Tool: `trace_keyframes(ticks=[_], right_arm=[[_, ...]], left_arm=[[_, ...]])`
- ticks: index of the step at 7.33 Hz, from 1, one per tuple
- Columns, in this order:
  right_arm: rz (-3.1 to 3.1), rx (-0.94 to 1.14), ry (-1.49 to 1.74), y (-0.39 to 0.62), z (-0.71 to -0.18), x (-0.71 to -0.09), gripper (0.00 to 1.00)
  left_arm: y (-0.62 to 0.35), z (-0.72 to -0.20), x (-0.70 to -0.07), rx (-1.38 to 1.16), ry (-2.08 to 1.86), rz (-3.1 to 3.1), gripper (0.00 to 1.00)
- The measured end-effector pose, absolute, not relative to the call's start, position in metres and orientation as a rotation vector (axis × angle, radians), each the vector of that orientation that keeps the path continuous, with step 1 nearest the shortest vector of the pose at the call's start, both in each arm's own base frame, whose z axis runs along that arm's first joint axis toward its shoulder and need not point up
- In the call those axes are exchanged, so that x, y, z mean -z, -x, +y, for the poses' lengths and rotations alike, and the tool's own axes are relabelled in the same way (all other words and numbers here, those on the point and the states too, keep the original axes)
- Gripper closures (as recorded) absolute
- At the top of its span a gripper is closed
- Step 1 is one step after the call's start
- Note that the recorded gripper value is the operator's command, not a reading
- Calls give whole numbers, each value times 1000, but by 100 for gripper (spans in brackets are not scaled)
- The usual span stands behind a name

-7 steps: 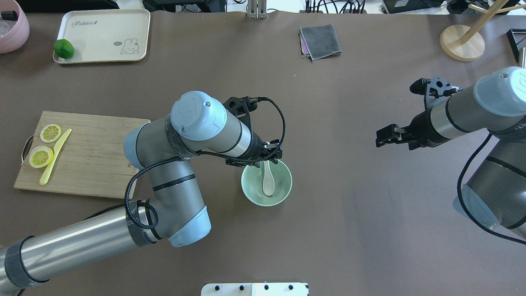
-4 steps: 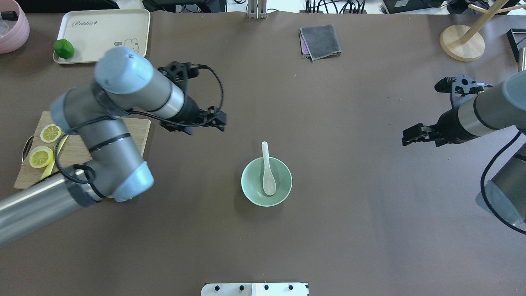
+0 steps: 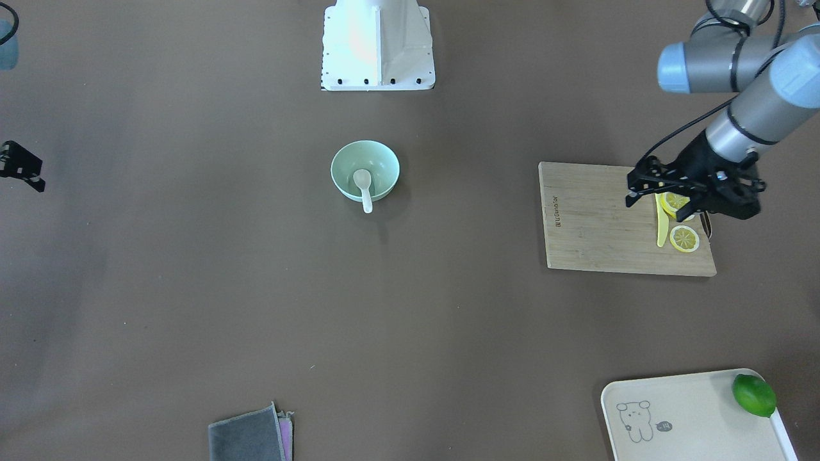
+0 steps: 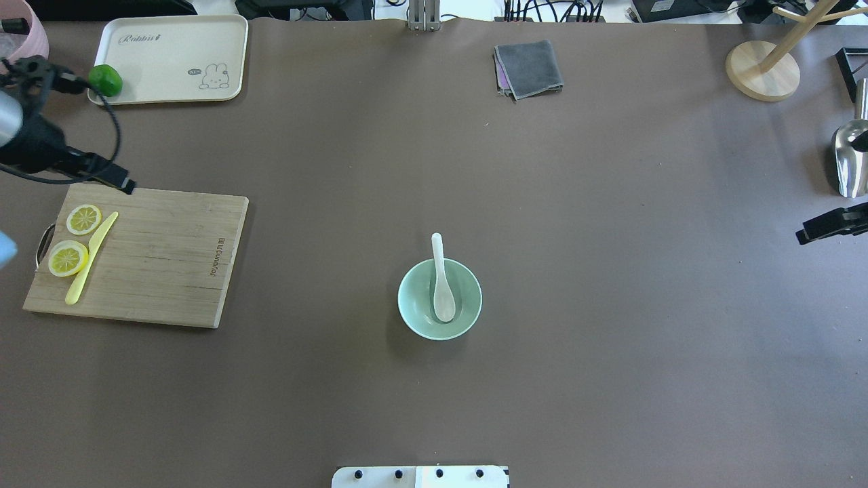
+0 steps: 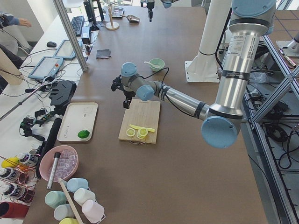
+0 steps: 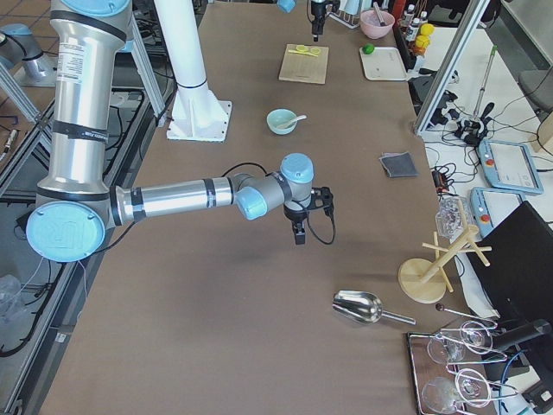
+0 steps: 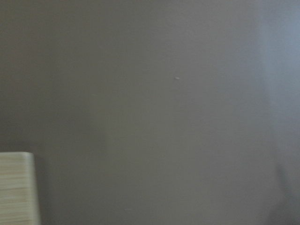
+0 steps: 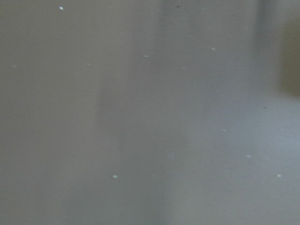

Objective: Place spoon in bowl

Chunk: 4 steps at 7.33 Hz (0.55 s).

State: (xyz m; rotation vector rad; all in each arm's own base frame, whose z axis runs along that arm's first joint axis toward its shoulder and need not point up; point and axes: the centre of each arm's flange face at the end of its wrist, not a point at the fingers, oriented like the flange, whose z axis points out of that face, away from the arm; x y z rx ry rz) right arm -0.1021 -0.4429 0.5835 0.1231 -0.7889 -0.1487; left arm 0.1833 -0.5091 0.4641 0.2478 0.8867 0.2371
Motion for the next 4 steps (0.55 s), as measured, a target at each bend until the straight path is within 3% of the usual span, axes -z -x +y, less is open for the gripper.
trace_keyframes(ticks=[4], right_arm=[[-779,128,-144,5,-429,-657,0]], left_arm=[[-45,-427,-562,-225,-213,894,2]])
